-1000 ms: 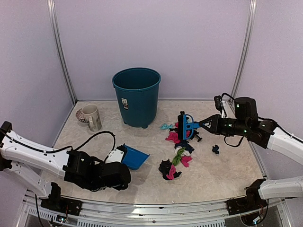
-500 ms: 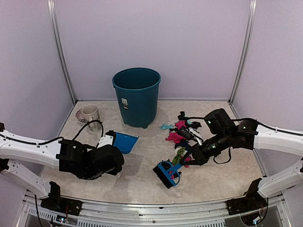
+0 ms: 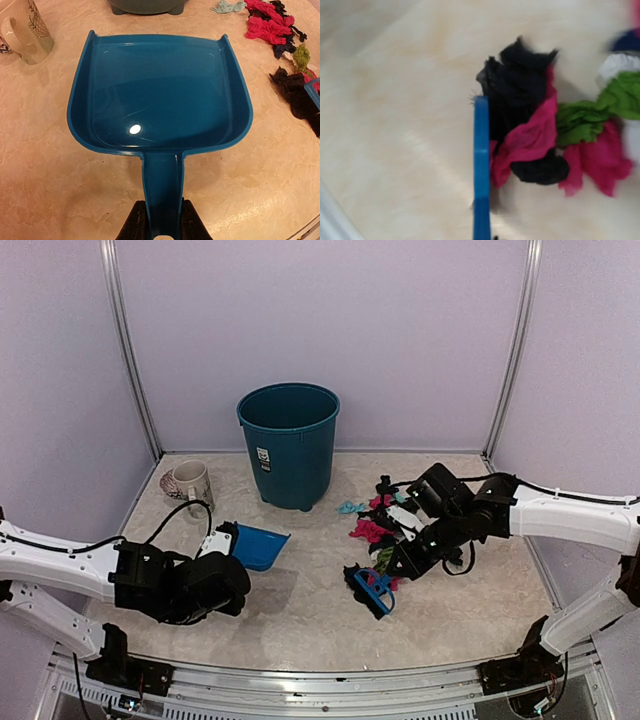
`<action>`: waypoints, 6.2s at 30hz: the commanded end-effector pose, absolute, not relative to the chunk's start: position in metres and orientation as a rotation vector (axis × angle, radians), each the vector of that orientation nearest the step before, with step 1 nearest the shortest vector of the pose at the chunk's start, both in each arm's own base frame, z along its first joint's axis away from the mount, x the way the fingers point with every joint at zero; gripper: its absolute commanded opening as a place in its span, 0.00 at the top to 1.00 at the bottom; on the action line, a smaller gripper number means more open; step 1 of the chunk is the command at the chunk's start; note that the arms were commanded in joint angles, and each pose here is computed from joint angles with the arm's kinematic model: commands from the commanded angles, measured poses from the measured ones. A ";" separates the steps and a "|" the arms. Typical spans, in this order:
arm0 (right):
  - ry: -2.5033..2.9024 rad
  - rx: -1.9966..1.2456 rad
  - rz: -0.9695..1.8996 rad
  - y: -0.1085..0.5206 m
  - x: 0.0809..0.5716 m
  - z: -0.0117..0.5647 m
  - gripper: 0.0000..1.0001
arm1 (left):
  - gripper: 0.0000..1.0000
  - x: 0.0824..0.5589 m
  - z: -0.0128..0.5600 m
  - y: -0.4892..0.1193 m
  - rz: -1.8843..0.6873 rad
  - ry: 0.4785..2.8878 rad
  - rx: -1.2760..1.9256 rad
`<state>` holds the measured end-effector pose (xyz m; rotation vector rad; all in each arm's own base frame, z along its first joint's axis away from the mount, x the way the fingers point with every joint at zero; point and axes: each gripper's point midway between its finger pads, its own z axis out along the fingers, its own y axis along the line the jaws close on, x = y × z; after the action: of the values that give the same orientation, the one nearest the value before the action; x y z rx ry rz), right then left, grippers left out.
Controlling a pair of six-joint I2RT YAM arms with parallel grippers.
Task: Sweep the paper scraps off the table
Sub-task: Sweep the paper scraps at the center of the board, then place the dustpan at the center of the board, then pick up the dustpan from the center of the board, then sweep the paper scraps into the dustpan.
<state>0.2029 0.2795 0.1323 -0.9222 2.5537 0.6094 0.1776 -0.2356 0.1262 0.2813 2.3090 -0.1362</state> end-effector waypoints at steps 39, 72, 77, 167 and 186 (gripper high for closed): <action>2.193 -0.551 0.649 0.220 0.259 0.259 1.00 | 0.68 0.187 0.065 -0.427 -0.493 2.125 0.937; 2.165 -0.538 0.609 0.216 0.264 0.249 1.00 | 0.19 0.142 0.075 -0.387 -0.634 1.850 0.748; 2.166 -0.528 0.611 0.213 0.261 0.249 1.00 | 0.22 0.143 0.077 -0.398 -0.826 1.881 0.713; 1.874 -1.216 -0.344 0.218 0.528 0.163 1.00 | 1.00 0.246 0.085 -0.394 -0.345 2.228 0.919; 2.024 -1.311 -0.107 0.235 0.454 0.112 1.00 | 1.00 0.269 0.059 -0.402 -0.248 2.282 0.918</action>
<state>0.4892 0.2220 0.1059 -1.2940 1.9916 -0.2424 0.2624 -0.4027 0.0638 0.9109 2.2688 -0.2788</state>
